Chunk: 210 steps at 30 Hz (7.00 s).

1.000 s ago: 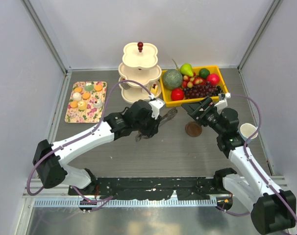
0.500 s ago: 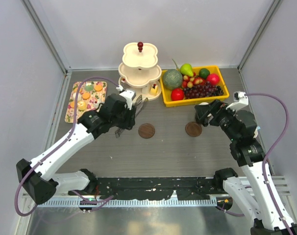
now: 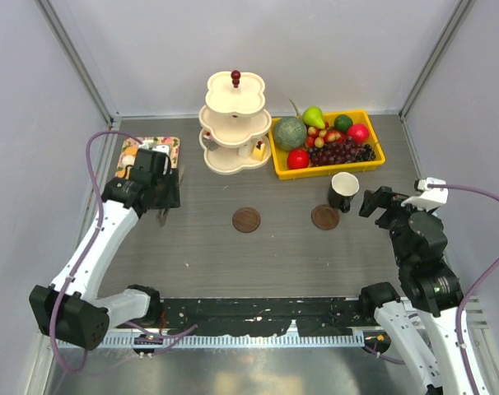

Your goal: Serve the afternoon tea

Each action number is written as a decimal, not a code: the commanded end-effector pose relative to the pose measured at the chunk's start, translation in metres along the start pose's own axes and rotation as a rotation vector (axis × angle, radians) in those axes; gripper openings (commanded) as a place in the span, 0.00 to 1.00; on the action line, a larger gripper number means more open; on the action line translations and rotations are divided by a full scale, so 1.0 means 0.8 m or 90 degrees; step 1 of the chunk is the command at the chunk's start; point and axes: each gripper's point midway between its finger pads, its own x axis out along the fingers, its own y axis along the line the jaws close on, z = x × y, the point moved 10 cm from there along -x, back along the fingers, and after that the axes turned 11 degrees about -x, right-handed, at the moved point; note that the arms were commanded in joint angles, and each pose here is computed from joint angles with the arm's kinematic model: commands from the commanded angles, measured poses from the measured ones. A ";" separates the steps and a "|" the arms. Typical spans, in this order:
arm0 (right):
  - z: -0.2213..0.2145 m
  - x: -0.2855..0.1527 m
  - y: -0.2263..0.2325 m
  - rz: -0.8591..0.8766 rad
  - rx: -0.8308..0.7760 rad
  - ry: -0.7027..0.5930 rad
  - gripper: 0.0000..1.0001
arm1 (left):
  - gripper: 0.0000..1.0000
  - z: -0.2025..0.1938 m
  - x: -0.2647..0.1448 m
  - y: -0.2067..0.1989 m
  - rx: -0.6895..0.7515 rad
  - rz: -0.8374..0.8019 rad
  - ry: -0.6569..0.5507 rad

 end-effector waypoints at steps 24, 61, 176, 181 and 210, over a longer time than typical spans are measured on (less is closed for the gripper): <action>-0.027 -0.019 -0.021 -0.060 -0.011 -0.132 0.96 | 0.52 0.099 0.097 0.053 -0.134 0.054 0.056; -0.028 -0.016 -0.014 -0.018 -0.024 -0.132 0.97 | 0.54 0.093 0.135 0.067 -0.158 0.066 0.129; -0.027 -0.017 -0.013 -0.011 -0.029 -0.129 0.97 | 0.43 0.124 0.032 -0.008 -0.095 -0.124 -0.063; -0.027 -0.018 -0.012 -0.002 -0.028 -0.130 0.97 | 0.43 0.093 0.024 0.035 -0.122 -0.054 -0.042; -0.027 -0.017 -0.009 0.013 -0.027 -0.132 0.97 | 0.54 0.070 0.058 0.114 -0.188 0.148 0.025</action>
